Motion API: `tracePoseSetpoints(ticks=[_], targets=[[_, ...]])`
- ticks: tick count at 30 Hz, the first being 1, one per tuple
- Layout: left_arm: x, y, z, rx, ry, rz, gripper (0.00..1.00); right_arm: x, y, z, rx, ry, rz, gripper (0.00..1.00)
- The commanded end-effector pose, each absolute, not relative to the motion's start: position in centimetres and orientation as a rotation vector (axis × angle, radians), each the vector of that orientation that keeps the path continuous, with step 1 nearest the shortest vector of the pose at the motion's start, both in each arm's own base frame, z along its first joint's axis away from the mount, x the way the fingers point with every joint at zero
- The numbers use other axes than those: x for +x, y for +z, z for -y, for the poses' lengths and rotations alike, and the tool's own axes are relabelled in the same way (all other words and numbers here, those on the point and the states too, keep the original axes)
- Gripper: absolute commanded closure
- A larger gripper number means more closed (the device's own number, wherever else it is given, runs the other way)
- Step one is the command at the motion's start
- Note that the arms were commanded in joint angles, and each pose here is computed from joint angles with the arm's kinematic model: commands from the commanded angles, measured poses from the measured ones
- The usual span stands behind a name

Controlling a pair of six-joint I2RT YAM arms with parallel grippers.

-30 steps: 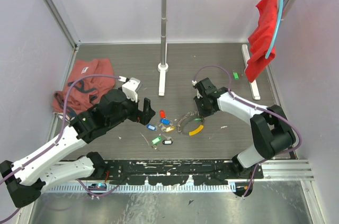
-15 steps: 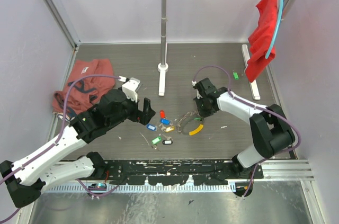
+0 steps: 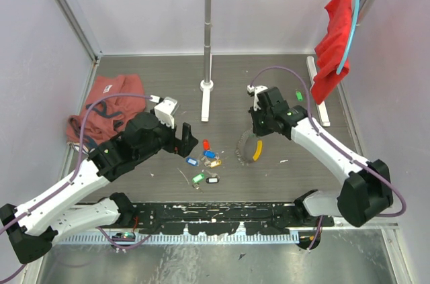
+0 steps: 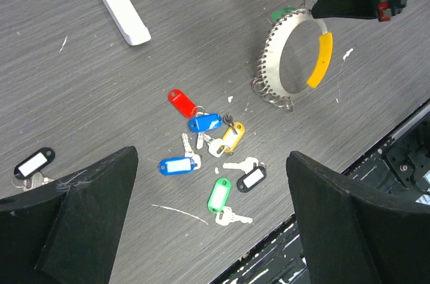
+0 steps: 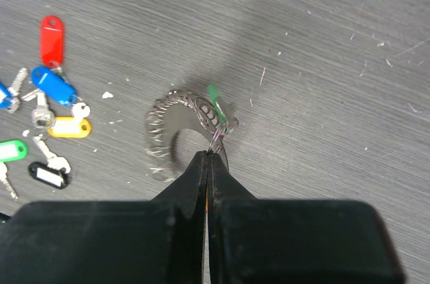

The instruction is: Put the keys on the keyring

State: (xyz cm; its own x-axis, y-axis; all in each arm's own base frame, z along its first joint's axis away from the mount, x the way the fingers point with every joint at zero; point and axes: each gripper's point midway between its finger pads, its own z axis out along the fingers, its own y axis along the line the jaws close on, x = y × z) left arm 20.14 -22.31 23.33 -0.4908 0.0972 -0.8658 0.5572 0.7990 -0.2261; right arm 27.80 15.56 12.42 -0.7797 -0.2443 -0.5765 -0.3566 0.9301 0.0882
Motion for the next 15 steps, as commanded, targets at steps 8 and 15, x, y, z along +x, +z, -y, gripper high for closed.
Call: tracePoseSetpoints(ticks=[8,15], targets=[[19.9,27.2,23.6,0.55,-0.715,-1.869,0.0,27.1,23.2,-18.2,-0.587,0.494,-2.136,0.99],[19.1,29.3,25.3,0.638,-0.812,-1.772,0.03,25.2,26.9,-19.9,-0.695,0.641,-1.963,0.99]])
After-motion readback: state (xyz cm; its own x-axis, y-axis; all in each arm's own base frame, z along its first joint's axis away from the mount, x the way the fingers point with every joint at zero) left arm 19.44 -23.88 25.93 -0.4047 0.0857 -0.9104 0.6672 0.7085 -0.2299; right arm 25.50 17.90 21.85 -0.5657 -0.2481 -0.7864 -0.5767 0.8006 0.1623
